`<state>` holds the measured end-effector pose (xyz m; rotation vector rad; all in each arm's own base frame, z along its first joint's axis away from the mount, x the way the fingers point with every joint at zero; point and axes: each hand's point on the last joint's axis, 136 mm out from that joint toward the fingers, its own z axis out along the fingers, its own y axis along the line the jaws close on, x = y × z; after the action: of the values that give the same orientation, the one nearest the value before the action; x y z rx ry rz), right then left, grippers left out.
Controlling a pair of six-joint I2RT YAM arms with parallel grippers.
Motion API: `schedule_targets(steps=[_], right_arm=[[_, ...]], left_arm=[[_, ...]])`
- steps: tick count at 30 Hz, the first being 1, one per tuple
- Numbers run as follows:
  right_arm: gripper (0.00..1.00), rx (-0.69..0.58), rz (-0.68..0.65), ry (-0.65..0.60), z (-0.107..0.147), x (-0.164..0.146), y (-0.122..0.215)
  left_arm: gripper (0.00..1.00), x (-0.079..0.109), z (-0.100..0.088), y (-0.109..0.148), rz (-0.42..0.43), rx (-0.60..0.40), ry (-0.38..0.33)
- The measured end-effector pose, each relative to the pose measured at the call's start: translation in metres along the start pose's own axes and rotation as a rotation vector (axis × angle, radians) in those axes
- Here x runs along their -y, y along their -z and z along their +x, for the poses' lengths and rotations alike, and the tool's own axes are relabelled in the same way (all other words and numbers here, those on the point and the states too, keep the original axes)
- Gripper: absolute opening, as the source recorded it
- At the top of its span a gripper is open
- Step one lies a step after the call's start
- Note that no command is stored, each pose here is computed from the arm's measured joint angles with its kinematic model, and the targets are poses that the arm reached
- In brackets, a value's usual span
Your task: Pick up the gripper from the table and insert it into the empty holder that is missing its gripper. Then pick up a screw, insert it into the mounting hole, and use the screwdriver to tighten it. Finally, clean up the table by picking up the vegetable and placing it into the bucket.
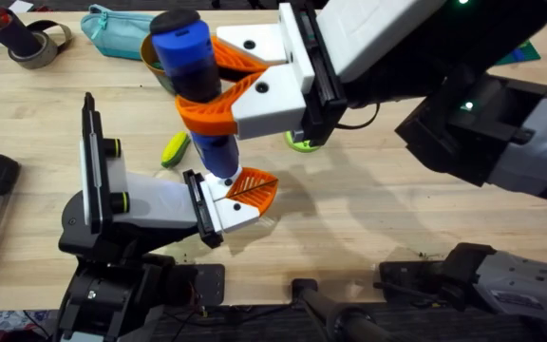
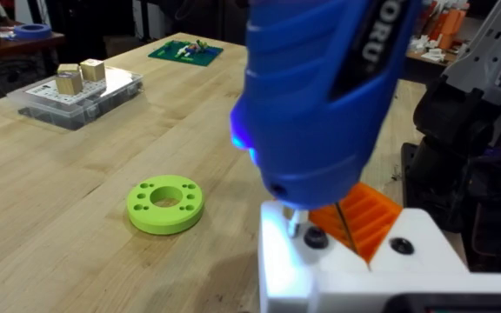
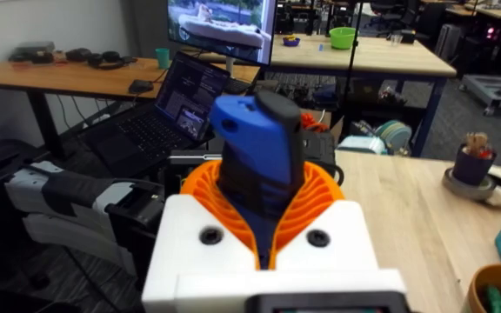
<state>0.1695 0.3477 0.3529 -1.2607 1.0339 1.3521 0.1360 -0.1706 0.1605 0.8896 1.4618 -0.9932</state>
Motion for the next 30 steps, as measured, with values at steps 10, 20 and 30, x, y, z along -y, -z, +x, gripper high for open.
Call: schedule_targets(steps=[10, 20, 30], right_arm=[[0.046, 0.003, 0.006, -0.017, -0.001, 0.002, 0.001], [0.047, 0.045, 0.023, 0.026, -0.055, 0.024, 0.019], [0.048, 0.045, -0.031, 0.004, -0.079, 0.022, 0.018]], left_arm=[[0.018, 0.0, 0.0, 0.0, 0.001, -0.001, 0.006], [0.018, 0.0, 0.0, 0.0, 0.001, -0.001, 0.006], [0.018, 0.0, 0.0, 0.0, 0.001, -0.001, 0.006]])
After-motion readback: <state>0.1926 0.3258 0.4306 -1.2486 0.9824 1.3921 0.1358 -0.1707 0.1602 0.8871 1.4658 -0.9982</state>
